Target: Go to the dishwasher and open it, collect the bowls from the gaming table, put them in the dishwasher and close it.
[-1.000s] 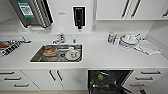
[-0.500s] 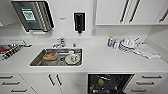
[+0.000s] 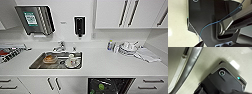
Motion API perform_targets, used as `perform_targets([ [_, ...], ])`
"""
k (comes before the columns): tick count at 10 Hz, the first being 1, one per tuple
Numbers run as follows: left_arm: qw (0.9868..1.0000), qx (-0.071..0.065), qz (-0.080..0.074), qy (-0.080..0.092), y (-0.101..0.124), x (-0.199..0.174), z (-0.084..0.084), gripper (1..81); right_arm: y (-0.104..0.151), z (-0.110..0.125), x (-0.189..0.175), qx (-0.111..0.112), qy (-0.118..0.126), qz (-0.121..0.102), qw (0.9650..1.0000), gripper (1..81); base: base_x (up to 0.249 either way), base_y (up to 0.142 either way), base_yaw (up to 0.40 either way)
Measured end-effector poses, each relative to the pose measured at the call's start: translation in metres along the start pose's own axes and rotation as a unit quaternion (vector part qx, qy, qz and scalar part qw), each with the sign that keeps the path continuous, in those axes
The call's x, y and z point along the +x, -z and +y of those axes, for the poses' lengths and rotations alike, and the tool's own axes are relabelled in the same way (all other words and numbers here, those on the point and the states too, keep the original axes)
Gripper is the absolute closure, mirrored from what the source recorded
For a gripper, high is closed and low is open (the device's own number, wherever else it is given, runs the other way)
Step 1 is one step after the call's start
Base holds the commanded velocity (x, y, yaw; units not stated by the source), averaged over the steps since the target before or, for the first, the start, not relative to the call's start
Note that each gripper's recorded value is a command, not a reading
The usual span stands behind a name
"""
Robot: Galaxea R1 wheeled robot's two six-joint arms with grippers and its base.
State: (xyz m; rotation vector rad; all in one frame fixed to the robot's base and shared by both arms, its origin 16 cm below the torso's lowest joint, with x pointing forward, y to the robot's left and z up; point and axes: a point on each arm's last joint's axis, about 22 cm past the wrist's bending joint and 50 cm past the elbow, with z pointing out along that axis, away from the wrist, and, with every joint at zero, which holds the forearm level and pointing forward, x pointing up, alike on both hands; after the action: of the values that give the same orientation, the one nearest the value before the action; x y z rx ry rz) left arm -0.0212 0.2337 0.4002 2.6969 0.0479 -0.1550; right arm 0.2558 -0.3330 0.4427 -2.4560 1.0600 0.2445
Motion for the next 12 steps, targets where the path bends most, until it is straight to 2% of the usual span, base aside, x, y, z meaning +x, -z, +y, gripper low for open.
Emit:
perform_targets([
  [2,0.9999,0.0,0.012,-0.005,-0.01,0.019,-0.004,1.0,-0.003,0.021,0.029,-0.019,-0.036,0.018,0.999,1.0,0.0,0.0,0.0],
  [3,0.9998,0.0,0.016,-0.007,-0.015,0.027,-0.006,1.0,-0.001,0.028,0.05,-0.026,-0.059,0.033,0.9974,1.0,0.0,0.0,0.0],
  [4,0.9997,0.0,0.021,-0.009,-0.02,0.035,-0.008,1.0,0.0,0.026,0.066,-0.023,-0.078,0.041,0.9959,1.0,0.0,0.0,0.0],
  [5,0.9996,0.0,0.026,-0.012,-0.024,0.043,-0.01,1.0,0.001,0.017,0.077,-0.008,-0.109,0.039,0.9932,1.0,0.0,0.0,0.0],
  [6,0.9995,0.0,0.03,-0.013,-0.025,0.047,-0.011,1.0,0.003,-0.009,0.079,0.023,-0.145,0.018,0.989,1.0,0.0,0.0,0.0],
  [7,0.9996,0.0,0.025,-0.013,-0.027,0.044,-0.013,1.0,0.008,-0.027,0.076,0.051,-0.173,-0.012,0.9836,1.0,0.0,0.0,0.0],
  [8,0.9997,0.001,0.023,-0.012,-0.027,0.041,-0.013,1.0,0.017,-0.051,0.084,0.089,-0.21,-0.021,0.9735,1.0,0.0,0.0,0.0],
  [9,0.9997,0.002,0.022,-0.011,-0.026,0.039,-0.015,1.0,0.026,-0.076,0.088,0.131,-0.236,-0.038,0.9621,1.0,0.0,0.0,0.0],
  [10,0.9997,0.004,0.021,-0.011,-0.025,0.037,-0.018,1.0,0.039,-0.109,0.098,0.179,-0.246,-0.048,0.9515,1.0,0.0,0.0,0.0],
  [11,0.9997,0.003,0.02,-0.011,-0.026,0.036,-0.017,1.0,0.059,-0.154,0.116,0.232,-0.242,-0.05,0.9408,1.0,0.0,0.0,0.0],
  [12,0.9997,0.002,0.021,-0.011,-0.026,0.037,-0.016,1.0,0.082,-0.2,0.128,0.28,-0.22,-0.059,0.9326,1.0,0.0,0.0,0.0],
])
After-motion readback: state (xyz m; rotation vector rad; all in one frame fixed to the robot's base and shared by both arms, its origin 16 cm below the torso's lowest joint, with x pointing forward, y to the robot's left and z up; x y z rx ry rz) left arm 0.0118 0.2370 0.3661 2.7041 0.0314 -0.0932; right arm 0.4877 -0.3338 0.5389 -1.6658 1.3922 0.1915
